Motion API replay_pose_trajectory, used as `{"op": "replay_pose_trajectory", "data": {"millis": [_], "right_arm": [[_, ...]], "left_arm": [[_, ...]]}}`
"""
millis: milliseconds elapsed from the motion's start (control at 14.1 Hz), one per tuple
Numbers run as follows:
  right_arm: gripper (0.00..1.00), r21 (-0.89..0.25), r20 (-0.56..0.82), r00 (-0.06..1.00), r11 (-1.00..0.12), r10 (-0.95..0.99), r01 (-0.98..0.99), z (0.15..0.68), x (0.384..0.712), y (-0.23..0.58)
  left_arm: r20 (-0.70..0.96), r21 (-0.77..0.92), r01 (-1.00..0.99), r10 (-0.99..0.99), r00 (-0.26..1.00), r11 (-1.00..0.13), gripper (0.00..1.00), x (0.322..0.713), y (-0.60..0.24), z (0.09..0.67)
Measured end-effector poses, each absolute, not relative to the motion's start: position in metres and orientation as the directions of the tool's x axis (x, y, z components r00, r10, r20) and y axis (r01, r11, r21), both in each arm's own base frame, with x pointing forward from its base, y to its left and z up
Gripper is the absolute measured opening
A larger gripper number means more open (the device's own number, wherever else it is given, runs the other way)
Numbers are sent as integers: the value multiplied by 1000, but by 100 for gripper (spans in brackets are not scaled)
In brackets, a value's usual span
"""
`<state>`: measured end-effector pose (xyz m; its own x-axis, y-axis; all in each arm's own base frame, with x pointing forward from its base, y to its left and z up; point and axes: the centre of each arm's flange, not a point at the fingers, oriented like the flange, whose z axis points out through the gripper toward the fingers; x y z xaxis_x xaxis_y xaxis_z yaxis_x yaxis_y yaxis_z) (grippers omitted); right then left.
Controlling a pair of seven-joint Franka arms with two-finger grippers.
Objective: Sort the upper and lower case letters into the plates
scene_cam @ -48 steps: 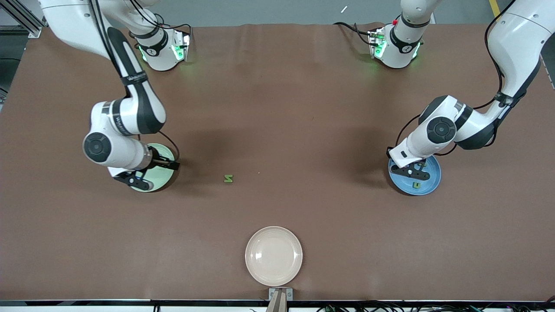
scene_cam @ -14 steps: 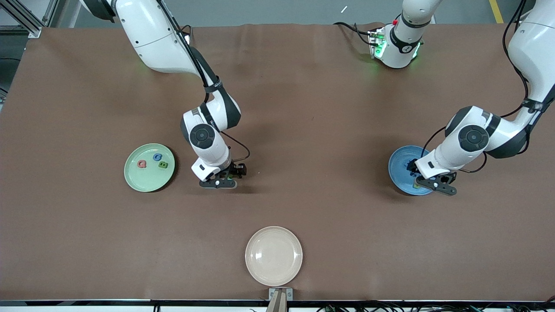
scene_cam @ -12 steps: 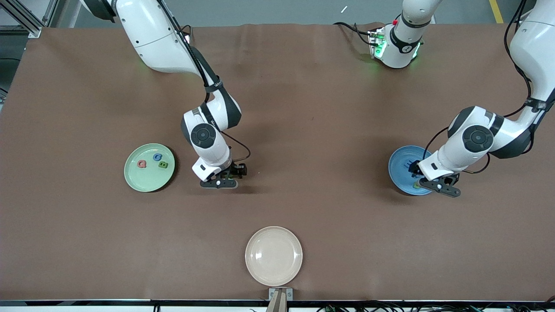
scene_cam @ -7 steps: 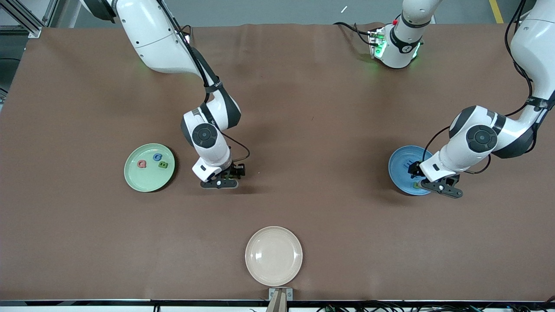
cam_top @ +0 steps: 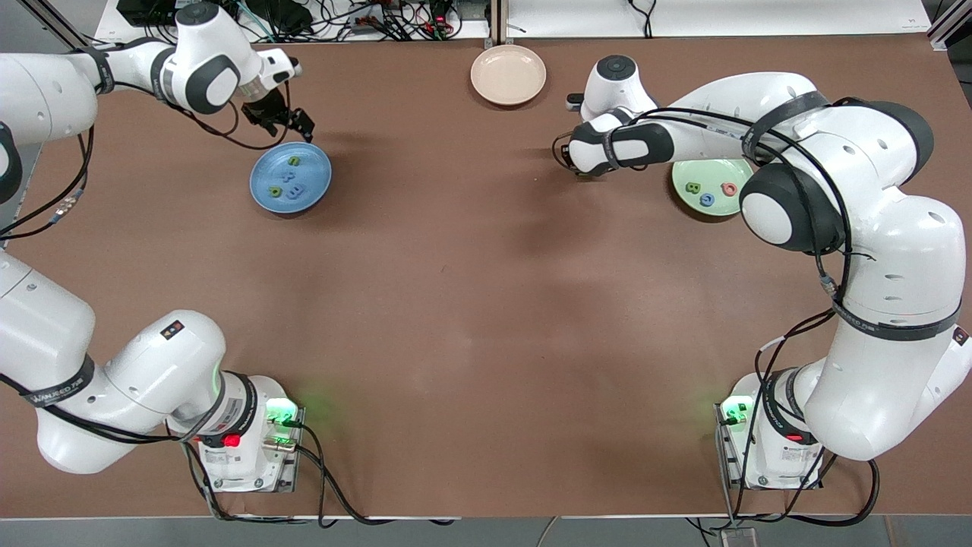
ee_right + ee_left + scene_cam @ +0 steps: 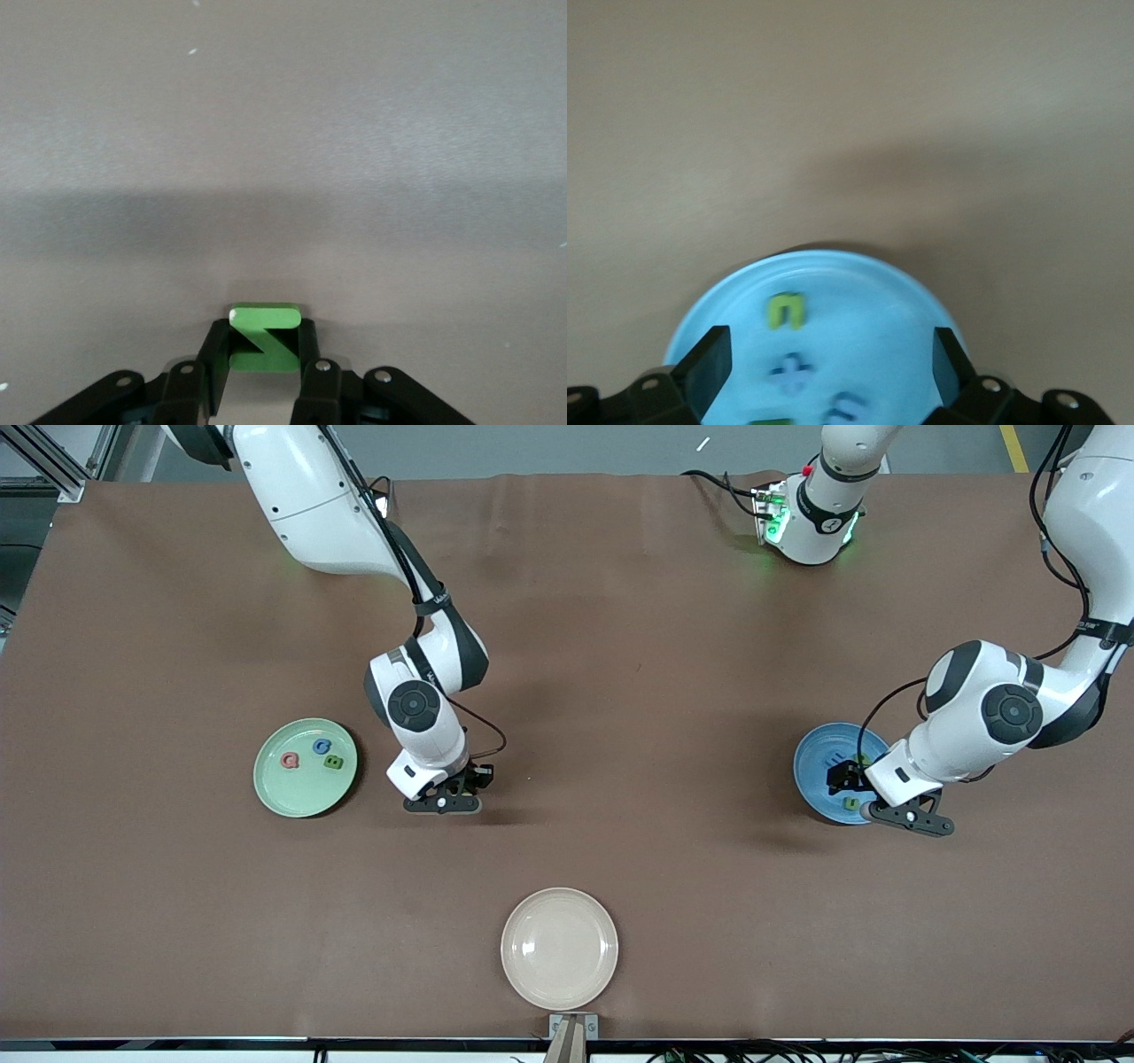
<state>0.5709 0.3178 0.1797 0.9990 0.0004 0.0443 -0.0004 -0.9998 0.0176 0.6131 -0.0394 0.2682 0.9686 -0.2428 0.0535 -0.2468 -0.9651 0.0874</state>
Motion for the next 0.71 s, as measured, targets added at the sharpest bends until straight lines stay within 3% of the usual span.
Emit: {"op": "replay_pose_trajectory", "data": {"millis": [283, 566, 707], "right_arm": [[36, 85, -62, 998, -996, 30, 35, 197, 597, 251], [35, 56, -142, 984, -992, 106, 115, 253, 623, 135], [35, 37, -158, 979, -990, 128, 136, 255, 621, 85]], "left_arm": [[-13, 118, -237, -240, 971, -964, 100, 614, -62, 277], [-36, 109, -210, -215, 976, -972, 100, 612, -85, 296], [-65, 108, -194, -201, 977, -975, 100, 609, -96, 308]]}}
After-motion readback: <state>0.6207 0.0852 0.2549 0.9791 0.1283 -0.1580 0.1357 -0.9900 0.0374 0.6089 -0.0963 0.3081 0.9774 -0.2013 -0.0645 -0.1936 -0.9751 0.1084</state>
